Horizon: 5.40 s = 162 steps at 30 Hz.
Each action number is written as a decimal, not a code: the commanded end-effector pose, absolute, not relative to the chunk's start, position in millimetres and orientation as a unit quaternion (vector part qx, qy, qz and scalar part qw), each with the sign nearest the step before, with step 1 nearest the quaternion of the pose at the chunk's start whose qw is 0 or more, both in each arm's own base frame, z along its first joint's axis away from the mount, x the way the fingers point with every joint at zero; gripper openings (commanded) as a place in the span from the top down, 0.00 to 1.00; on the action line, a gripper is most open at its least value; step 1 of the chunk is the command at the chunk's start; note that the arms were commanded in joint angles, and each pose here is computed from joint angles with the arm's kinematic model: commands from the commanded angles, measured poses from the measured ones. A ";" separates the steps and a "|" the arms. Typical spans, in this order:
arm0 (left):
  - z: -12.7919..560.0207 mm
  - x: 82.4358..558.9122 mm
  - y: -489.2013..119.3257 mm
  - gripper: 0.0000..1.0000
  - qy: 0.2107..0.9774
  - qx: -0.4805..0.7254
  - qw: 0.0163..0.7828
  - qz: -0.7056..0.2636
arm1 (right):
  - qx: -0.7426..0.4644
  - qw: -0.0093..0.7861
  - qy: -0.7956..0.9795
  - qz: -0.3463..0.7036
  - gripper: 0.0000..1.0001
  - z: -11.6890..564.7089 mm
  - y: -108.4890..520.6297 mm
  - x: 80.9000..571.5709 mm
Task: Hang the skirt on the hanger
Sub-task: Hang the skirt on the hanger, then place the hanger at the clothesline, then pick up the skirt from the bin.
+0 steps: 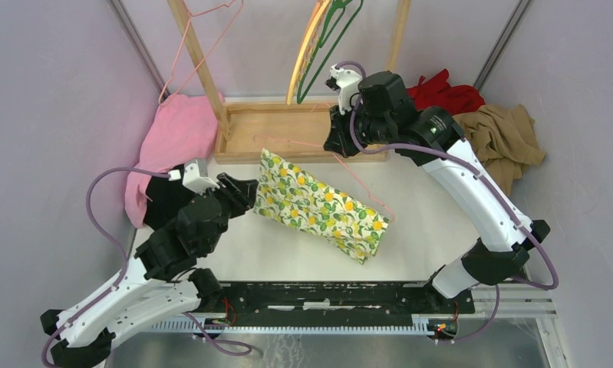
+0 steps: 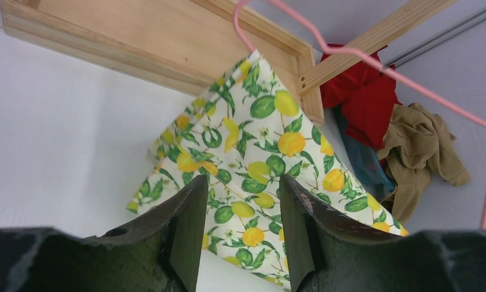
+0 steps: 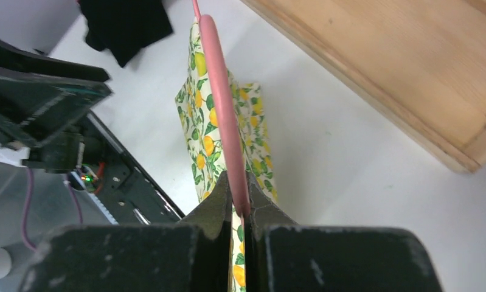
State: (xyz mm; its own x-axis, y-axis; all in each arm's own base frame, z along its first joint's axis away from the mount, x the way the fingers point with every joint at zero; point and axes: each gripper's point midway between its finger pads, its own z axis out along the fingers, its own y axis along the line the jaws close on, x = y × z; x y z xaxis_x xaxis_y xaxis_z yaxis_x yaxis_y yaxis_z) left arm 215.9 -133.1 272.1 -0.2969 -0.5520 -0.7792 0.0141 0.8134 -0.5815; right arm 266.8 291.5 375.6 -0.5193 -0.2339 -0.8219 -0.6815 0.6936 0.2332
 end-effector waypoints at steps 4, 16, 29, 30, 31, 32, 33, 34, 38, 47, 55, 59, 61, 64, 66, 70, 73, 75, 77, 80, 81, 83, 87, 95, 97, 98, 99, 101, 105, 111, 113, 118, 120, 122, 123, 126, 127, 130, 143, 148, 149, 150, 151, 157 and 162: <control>285.4 212.8 -130.1 0.46 0.768 -0.145 0.575 -0.241 | -0.239 0.448 0.848 0.151 0.99 384.3 228.0 272.0; 294.3 211.3 -127.1 0.46 0.769 -0.135 0.579 -0.234 | -0.127 0.523 0.842 0.031 0.99 432.3 160.5 309.9; 290.6 212.8 -130.6 0.46 0.774 -0.129 0.576 -0.231 | 0.001 0.635 0.770 0.059 0.99 502.1 152.9 408.4; 290.1 212.6 -130.7 0.46 0.775 -0.128 0.575 -0.230 | 0.012 0.642 0.764 0.060 0.99 504.6 147.9 417.1; 289.3 212.2 -130.1 0.46 0.775 -0.127 0.575 -0.229 | 0.022 0.657 0.751 0.066 0.99 512.6 146.1 424.1; 288.0 212.1 -129.8 0.46 0.775 -0.127 0.575 -0.229 | 0.026 0.659 0.749 0.064 0.99 511.0 144.1 429.1; 287.4 211.6 -129.1 0.46 0.775 -0.127 0.575 -0.229 | 0.030 0.669 0.739 0.069 0.99 515.3 144.4 435.9; 286.0 211.4 -128.5 0.46 0.776 -0.127 0.575 -0.228 | 0.031 0.679 0.730 0.075 0.99 520.1 144.7 440.1; 282.1 211.0 -125.8 0.45 0.776 -0.128 0.576 -0.223 | 0.026 0.712 0.696 0.093 0.99 541.0 149.3 447.2; 276.4 213.1 -124.0 0.45 0.777 -0.128 0.579 -0.211 | 0.022 0.766 0.634 0.102 0.99 583.0 152.5 456.4; 276.4 214.6 -123.1 0.45 0.777 -0.125 0.582 -0.203 | 0.031 0.793 0.600 0.097 0.99 592.4 155.9 484.1; 277.4 215.7 -123.2 0.45 0.777 -0.124 0.584 -0.201 | 0.036 0.800 0.591 0.095 0.99 594.3 154.4 498.5; 276.5 217.0 -123.9 0.45 0.778 -0.123 0.584 -0.198 | 0.039 0.800 0.591 0.097 0.99 588.3 153.6 509.2; 275.7 218.5 -125.0 0.45 0.780 -0.120 0.583 -0.193 | 0.048 0.799 0.590 0.105 0.99 579.8 150.9 524.8; 275.2 218.9 -126.3 0.45 0.781 -0.118 0.583 -0.192 | 0.053 0.801 0.586 0.108 0.99 576.3 148.8 534.1; 274.4 220.0 -130.3 0.45 0.784 -0.114 0.579 -0.194 | 0.062 0.807 0.576 0.119 0.99 572.9 145.4 550.1; 271.4 222.2 -132.9 0.45 0.787 -0.113 0.577 -0.190 | 0.066 0.809 0.571 0.124 0.99 570.8 141.9 557.2; 270.0 223.8 -135.9 0.45 0.788 -0.109 0.576 -0.189 | 0.067 0.808 0.572 0.124 0.99 566.6 139.6 562.5; 270.1 225.3 -138.4 0.45 0.789 -0.107 0.575 -0.188 | 0.067 0.805 0.576 0.125 0.99 561.3 137.9 567.9; 270.9 226.9 -140.9 0.46 0.790 -0.105 0.574 -0.187 | 0.062 0.801 0.582 0.129 0.99 553.4 138.9 574.1; 270.8 227.2 -141.0 0.46 0.790 -0.105 0.574 -0.187 | 0.057 0.798 0.586 0.131 0.99 549.0 140.9 576.0; 270.6 227.4 -141.8 0.46 0.790 -0.105 0.574 -0.189 | 0.049 0.794 0.590 0.136 0.99 544.6 144.8 575.9; 267.2 227.9 -144.6 0.46 0.792 -0.103 0.571 -0.191 | 0.038 0.780 0.610 0.138 0.85 531.8 147.5 570.5; 266.4 224.7 -150.1 0.46 0.795 -0.096 0.563 -0.206 | 0.034 0.772 0.618 0.144 0.46 555.3 125.5 493.5; 266.8 222.4 -149.2 0.46 0.795 -0.096 0.561 -0.210 | 0.042 0.767 0.623 0.146 0.38 558.9 116.1 471.1; 266.8 221.5 -148.1 0.46 0.795 -0.097 0.561 -0.210 | 0.048 0.765 0.625 0.145 0.37 562.0 110.3 458.8; 267.0 220.5 -147.5 0.46 0.795 -0.097 0.560 -0.212 | 0.054 0.763 0.628 0.143 0.34 562.6 104.1 448.4; 267.8 218.5 -145.2 0.46 0.795 -0.098 0.560 -0.212 | 0.071 0.756 0.637 0.133 0.30 560.0 89.9 426.6; 265.8 215.1 -144.0 0.46 0.801 -0.090 0.554 -0.210 | 0.108 0.751 0.645 0.093 0.28 559.1 53.0 377.7; 248.7 213.1 -151.5 0.44 0.823 -0.067 0.529 -0.198 | 0.167 0.680 0.714 0.003 0.28 506.7 -6.3 350.0; 243.8 209.9 -157.9 0.28 0.829 -0.058 0.517 -0.208 | 0.188 0.636 0.748 -0.013 0.28 470.0 -25.5 352.9; 236.9 206.2 -164.1 0.09 0.830 -0.047 0.508 -0.224 | 0.293 0.553 0.780 -0.014 0.28 366.2 -86.2 361.2; 232.4 204.8 -165.2 0.01 0.833 -0.038 0.505 -0.222 | 0.332 0.510 0.793 -0.007 0.28 324.8 -103.5 367.5; 226.1 204.4 -167.0 0.01 0.837 -0.032 0.500 -0.221 | 0.343 0.485 0.805 0.006 0.31 297.7 -109.2 379.4; 224.1 204.4 -168.9 0.01 0.836 -0.028 0.500 -0.223 | 0.339 0.484 0.807 0.017 0.35 288.6 -108.3 390.2; 217.4 204.4 -174.0 0.01 0.838 -0.019 0.495 -0.227 | 0.324 0.485 0.810 0.059 0.41 273.1 -101.5 423.2; 216.4 204.0 -176.2 0.01 0.839 -0.016 0.493 -0.231 | 0.318 0.481 0.813 0.075 0.43 268.9 -97.3 433.8; 210.4 202.3 -182.8 0.01 0.841 -0.008 0.484 -0.242 | 0.286 0.473 0.823 0.130 0.47 255.3 -76.9 469.2; 195.1 205.6 -188.6 0.01 0.847 -0.010 0.475 -0.237 | 0.227 0.440 0.850 0.179 0.46 198.6 -23.2 542.9; 194.7 208.0 -190.0 0.01 0.849 -0.010 0.474 -0.231 | 0.213 0.431 0.853 0.205 0.83 190.2 -12.1 546.8; 195.0 208.3 -190.0 0.01 0.850 -0.010 0.474 -0.230 | 0.208 0.437 0.850 0.207 0.88 196.8 -11.0 544.0; 194.9 208.6 -188.9 0.01 0.850 -0.011 0.475 -0.228 | 0.203 0.449 0.845 0.207 0.91 206.9 -10.7 540.6; 195.2 208.3 -188.2 0.01 0.850 -0.011 0.475 -0.227 | 0.199 0.463 0.839 0.206 0.96 219.9 -11.0 536.9; 197.4 206.8 -181.2 0.01 0.850 -0.020 0.478 -0.222 | 0.181 0.557 0.785 0.201 0.99 347.8 -20.0 488.9; 200.0 205.8 -176.7 0.01 0.849 -0.025 0.481 -0.218 | 0.160 0.659 0.709 0.194 0.99 475.3 -21.2 416.0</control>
